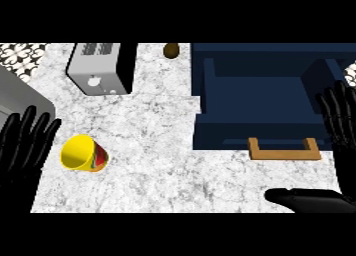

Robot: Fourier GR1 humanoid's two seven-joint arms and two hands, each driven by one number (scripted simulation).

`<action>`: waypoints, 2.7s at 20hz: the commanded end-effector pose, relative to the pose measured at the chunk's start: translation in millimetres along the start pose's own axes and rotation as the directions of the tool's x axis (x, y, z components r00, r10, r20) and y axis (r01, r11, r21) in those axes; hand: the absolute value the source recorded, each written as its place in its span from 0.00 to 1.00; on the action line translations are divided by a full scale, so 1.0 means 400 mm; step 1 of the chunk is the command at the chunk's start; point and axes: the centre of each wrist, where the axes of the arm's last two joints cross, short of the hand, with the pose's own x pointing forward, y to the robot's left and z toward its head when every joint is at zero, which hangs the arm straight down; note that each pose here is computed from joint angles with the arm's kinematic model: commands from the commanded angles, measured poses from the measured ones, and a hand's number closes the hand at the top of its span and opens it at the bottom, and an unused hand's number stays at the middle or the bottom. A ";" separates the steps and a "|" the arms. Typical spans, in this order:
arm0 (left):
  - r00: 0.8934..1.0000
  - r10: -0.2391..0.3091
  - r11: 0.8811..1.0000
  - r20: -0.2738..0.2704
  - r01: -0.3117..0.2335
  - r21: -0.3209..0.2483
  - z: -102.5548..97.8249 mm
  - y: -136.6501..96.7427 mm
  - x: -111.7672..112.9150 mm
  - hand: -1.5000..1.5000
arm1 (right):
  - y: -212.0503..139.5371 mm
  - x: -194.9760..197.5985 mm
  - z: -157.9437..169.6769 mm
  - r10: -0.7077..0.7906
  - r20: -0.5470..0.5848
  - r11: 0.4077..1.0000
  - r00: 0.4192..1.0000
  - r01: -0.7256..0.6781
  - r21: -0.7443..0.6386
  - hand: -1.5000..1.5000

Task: Pick up the cup, place it into the drawer and close the drawer

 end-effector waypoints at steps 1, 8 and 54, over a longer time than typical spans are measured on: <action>0.997 0.075 0.996 -0.035 -0.073 0.044 -0.008 0.074 -0.052 0.00 | -0.019 -0.012 -0.030 0.008 -0.008 1.000 1.000 -0.008 0.025 0.00; 0.996 0.033 0.996 -0.086 -0.026 0.088 0.035 0.159 -0.077 0.00 | -0.011 -0.026 -0.041 0.010 -0.015 0.999 1.000 -0.009 0.038 0.00; 0.971 -0.079 0.954 -0.226 0.139 0.264 0.231 0.372 -0.568 0.00 | -0.030 -0.044 -0.026 -0.006 0.004 0.999 1.000 0.006 0.049 0.00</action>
